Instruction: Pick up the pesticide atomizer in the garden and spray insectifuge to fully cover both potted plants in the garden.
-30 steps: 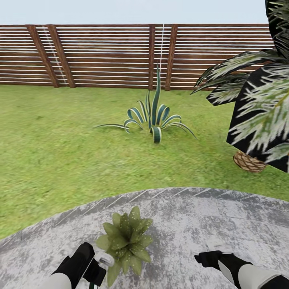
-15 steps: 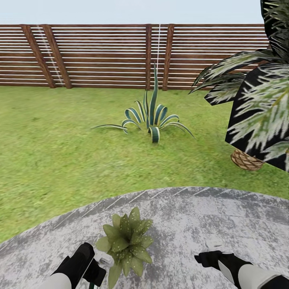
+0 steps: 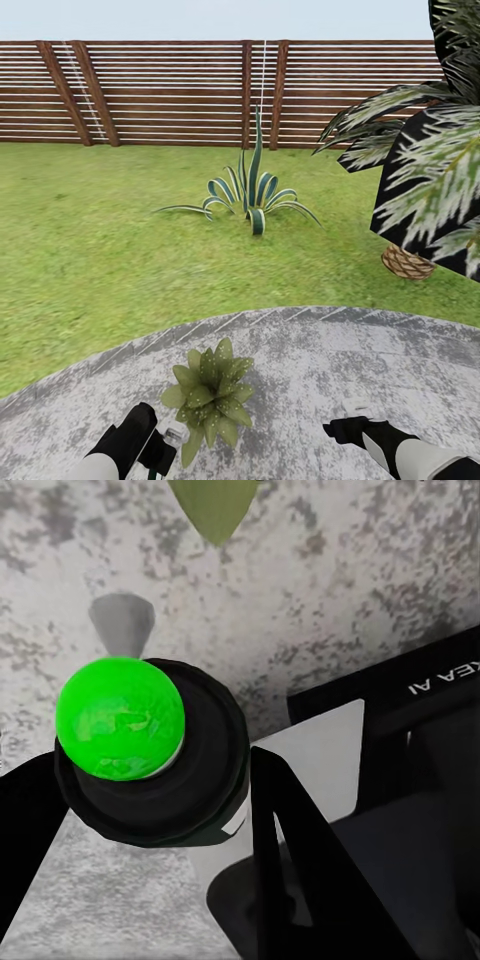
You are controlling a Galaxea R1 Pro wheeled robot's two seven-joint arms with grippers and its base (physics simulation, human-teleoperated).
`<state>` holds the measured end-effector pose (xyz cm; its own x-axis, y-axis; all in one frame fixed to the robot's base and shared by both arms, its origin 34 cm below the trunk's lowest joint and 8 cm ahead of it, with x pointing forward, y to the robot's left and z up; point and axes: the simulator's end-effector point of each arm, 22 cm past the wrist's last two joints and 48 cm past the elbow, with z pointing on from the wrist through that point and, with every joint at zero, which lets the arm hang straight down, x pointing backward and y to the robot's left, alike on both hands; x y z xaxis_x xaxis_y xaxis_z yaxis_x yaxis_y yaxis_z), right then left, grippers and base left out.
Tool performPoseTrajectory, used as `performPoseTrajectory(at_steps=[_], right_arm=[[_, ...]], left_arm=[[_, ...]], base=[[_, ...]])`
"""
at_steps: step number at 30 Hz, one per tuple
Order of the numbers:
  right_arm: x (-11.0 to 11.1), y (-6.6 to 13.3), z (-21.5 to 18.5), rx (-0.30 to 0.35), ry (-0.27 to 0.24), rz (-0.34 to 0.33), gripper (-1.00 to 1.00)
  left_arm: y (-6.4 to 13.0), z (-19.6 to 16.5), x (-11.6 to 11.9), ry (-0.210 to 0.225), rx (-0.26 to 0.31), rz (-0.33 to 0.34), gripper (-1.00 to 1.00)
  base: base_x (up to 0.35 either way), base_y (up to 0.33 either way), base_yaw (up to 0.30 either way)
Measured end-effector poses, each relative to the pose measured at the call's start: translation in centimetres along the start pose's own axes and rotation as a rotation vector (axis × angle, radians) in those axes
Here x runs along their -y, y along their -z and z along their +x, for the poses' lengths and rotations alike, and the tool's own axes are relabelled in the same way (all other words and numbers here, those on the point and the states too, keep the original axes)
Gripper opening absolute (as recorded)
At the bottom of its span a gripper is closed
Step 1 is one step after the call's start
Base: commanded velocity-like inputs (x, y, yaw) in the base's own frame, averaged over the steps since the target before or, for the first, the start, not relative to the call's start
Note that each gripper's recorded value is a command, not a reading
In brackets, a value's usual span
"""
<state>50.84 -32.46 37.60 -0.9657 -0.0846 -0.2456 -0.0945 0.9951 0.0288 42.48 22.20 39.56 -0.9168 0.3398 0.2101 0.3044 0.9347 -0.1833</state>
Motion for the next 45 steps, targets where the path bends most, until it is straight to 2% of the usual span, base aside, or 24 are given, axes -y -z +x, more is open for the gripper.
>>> performPoseTrajectory(at_steps=[13,18,21,28,30,37,45], right_arm=[[0.0,-0.3,0.5,-0.01,0.001,-0.001,1.0],[0.0,-0.3,0.5,-0.01,0.001,-0.001,1.0],[0.0,-0.3,0.5,-0.01,0.0,-0.001,1.0],[0.0,-0.3,0.5,-0.01,0.001,-0.001,1.0],[0.0,-0.3,0.4,-0.01,-0.001,-0.001,1.0],[0.0,-0.3,0.5,-0.01,-0.002,0.0,1.0],[0.0,-0.3,0.5,-0.01,-0.004,-0.001,1.0]], left_arm=[[-0.1,-0.4,0.3,-0.002,0.007,0.004,-1.0],[1.2,-3.5,1.3,-0.011,0.08,0.005,-1.0],[1.4,-4.1,2.1,-0.019,0.091,0.012,-1.0],[1.3,-3.8,1.9,-0.019,0.084,0.011,-1.0],[1.2,-3.4,1.1,-0.018,0.077,-0.003,-1.0],[1.1,-3.3,1.3,-0.013,0.076,0.005,-1.0],[1.1,-3.3,1.2,-0.013,0.073,0.004,-1.0]], base=[[0.0,0.0,0.0],[0.0,0.0,0.0],[0.0,0.0,0.0],[0.0,0.0,0.0],[0.0,0.0,0.0],[-0.001,0.006,0.0],[-0.078,0.253,-0.093]])
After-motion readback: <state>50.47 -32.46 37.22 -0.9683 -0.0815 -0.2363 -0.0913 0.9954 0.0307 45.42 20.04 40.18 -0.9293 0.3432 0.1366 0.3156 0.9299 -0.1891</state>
